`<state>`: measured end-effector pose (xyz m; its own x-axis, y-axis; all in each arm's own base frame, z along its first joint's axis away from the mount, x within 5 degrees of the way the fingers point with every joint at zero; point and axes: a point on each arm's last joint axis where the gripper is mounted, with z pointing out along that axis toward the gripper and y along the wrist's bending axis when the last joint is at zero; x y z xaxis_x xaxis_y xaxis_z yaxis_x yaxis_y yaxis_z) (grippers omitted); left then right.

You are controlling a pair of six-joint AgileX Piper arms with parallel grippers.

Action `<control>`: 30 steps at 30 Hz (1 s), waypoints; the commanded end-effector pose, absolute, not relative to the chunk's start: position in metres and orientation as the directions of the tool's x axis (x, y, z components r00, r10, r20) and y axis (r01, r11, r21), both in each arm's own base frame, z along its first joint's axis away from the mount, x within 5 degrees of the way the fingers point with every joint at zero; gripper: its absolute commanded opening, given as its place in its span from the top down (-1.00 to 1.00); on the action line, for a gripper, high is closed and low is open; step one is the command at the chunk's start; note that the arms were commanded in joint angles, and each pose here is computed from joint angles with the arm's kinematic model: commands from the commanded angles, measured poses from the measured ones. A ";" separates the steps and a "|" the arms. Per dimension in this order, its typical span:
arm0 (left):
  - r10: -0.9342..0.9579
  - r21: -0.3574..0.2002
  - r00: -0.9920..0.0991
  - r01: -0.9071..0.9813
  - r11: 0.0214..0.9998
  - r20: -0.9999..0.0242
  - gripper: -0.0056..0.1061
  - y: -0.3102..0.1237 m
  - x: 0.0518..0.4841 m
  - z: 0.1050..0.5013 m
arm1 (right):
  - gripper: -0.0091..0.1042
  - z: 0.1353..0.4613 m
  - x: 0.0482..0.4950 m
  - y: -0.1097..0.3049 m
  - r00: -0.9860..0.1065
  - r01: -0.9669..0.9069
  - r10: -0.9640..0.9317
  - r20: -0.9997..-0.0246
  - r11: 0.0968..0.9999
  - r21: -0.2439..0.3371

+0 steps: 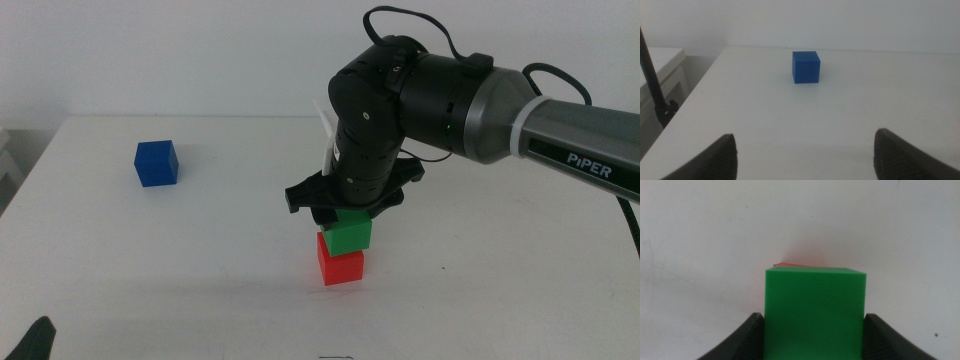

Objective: Stack red cubes first, then green, then blue cubes in a specific spot.

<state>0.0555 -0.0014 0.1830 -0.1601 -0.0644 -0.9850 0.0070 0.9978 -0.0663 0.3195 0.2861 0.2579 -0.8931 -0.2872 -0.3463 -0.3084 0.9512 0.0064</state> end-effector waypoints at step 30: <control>-0.081 -0.082 -0.062 0.014 0.997 -0.995 -0.78 -0.001 0.055 0.192 | 0.84 0.268 0.320 0.286 -0.887 -0.296 -0.272 -0.373 0.955 0.008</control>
